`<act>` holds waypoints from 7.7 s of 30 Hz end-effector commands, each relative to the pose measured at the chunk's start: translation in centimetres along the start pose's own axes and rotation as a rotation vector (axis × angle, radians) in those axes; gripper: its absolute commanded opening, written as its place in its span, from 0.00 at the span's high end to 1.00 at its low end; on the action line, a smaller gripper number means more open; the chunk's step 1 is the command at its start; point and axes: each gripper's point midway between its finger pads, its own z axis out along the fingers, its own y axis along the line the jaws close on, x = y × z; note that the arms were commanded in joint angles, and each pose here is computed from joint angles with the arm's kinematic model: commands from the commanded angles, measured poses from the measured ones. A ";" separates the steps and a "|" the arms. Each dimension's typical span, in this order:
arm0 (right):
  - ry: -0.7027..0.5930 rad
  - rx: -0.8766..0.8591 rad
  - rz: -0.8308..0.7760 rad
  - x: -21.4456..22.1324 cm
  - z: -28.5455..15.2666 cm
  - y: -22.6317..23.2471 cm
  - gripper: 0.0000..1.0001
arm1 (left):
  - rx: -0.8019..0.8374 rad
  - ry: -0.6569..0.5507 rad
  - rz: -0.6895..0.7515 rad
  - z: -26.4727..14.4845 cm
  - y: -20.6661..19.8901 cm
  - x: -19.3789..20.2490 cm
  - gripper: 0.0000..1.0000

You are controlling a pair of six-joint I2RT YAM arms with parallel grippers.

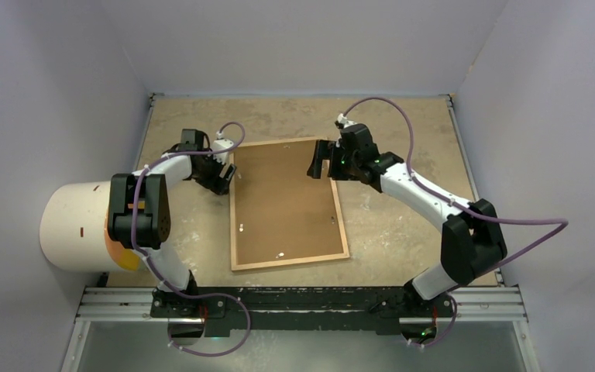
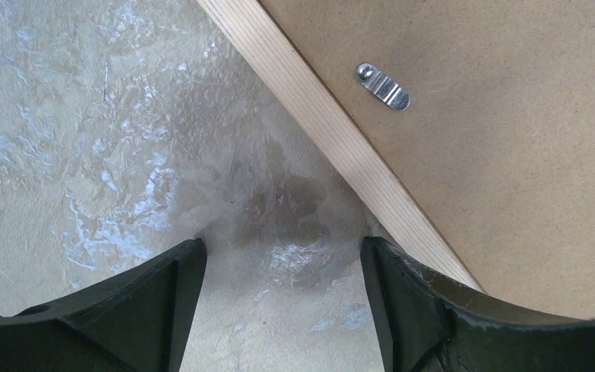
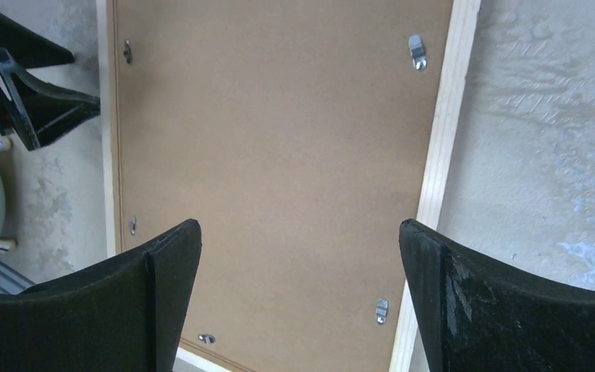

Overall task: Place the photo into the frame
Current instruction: Place the photo frame item in the photo frame, then install the photo frame at the center of the board.

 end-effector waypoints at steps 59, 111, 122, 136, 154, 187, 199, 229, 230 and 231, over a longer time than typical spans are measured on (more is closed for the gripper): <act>0.275 -0.510 -0.035 17.7 10.6 18.1 0.63 | 0.463 0.083 -0.018 1.3 -8.6 4.0 0.67; 0.341 -0.641 -0.113 16.6 10.9 17.9 0.68 | 0.499 0.076 -0.046 1.0 -8.0 5.1 0.77; 0.317 -0.610 -0.125 16.9 12.1 18.0 0.68 | 0.503 0.094 -0.066 1.7 -7.8 6.0 0.87; 0.358 -0.671 -0.149 17.9 11.5 19.0 0.72 | 0.501 0.098 -0.062 1.9 -7.6 6.1 0.89; 0.399 -0.724 -0.168 18.8 11.4 19.7 0.78 | 0.506 0.104 -0.063 2.0 -7.7 6.2 0.90; 0.129 -0.615 -0.086 2.6 14.6 15.7 0.60 | 0.502 -0.043 -0.174 1.5 -2.6 -0.4 0.77; 0.117 -0.558 -0.092 1.2 20.0 15.1 0.58 | 0.654 -0.078 -0.192 1.2 -4.6 -0.9 0.71; 0.212 -0.593 -0.085 4.9 21.2 16.5 0.62 | 0.626 -0.040 -0.198 2.7 -4.6 0.6 0.72; 0.212 -0.592 -0.084 5.0 21.1 16.5 0.62 | 0.624 -0.039 -0.198 2.7 -4.6 0.7 0.73; 0.211 -0.590 -0.082 5.0 21.1 16.5 0.62 | 0.623 -0.039 -0.197 2.7 -4.6 0.7 0.73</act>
